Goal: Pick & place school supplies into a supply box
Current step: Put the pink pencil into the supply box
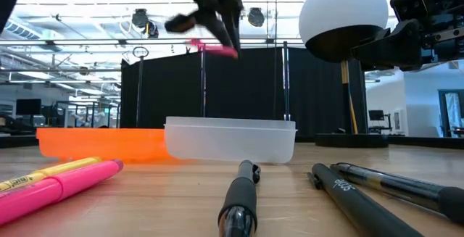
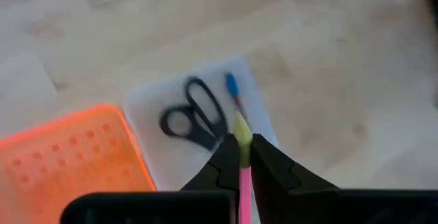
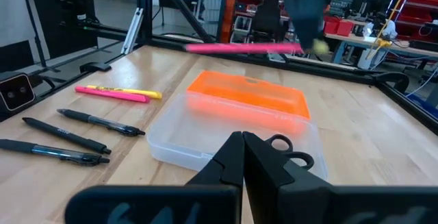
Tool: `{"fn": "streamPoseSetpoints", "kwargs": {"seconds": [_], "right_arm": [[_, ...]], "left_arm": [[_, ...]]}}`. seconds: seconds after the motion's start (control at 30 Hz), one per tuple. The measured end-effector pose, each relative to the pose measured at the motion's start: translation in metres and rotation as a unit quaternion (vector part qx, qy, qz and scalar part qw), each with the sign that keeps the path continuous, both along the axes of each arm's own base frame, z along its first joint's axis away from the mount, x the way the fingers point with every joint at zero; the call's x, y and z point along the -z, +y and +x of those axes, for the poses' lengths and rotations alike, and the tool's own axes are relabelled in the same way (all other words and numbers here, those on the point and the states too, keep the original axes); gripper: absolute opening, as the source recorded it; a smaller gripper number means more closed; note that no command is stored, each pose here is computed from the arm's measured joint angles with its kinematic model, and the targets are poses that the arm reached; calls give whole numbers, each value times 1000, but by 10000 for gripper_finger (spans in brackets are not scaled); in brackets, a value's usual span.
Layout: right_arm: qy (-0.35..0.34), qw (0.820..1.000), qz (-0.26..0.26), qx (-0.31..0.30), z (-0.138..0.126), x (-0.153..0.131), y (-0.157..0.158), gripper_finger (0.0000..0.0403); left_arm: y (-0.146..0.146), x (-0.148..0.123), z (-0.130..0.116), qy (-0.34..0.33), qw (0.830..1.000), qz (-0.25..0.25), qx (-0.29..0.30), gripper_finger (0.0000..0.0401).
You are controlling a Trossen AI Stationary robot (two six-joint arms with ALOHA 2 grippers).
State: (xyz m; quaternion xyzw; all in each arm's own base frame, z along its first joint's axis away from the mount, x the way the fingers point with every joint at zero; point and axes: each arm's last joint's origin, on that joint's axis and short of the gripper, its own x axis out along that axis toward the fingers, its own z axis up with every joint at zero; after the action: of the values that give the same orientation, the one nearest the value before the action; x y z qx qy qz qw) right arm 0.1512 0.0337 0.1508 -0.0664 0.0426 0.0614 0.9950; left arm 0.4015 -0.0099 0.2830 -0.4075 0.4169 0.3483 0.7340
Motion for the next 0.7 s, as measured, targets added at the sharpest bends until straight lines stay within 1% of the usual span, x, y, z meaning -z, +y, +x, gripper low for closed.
{"fn": "streamPoseSetpoints", "kwargs": {"seconds": [0.07,0.17,0.33,0.47,0.53,0.7], "right_arm": [[0,1000,0,0,0,0,0,0],[1,1000,0,0,0,0,0,0],[2,1000,-1,0,0,0,0,0],[2,1000,-1,0,0,0,0,0],[2,1000,-1,0,0,0,0,0],[0,1000,0,0,0,0,0,0]], "left_arm": [[11,17,8,23,1000,-12,-2,19],[19,41,17,53,998,-28,1,19],[27,67,30,62,997,-43,9,19],[34,80,35,70,996,-47,4,19],[36,86,36,76,995,-57,5,19],[35,101,39,92,993,-70,4,19]]}}
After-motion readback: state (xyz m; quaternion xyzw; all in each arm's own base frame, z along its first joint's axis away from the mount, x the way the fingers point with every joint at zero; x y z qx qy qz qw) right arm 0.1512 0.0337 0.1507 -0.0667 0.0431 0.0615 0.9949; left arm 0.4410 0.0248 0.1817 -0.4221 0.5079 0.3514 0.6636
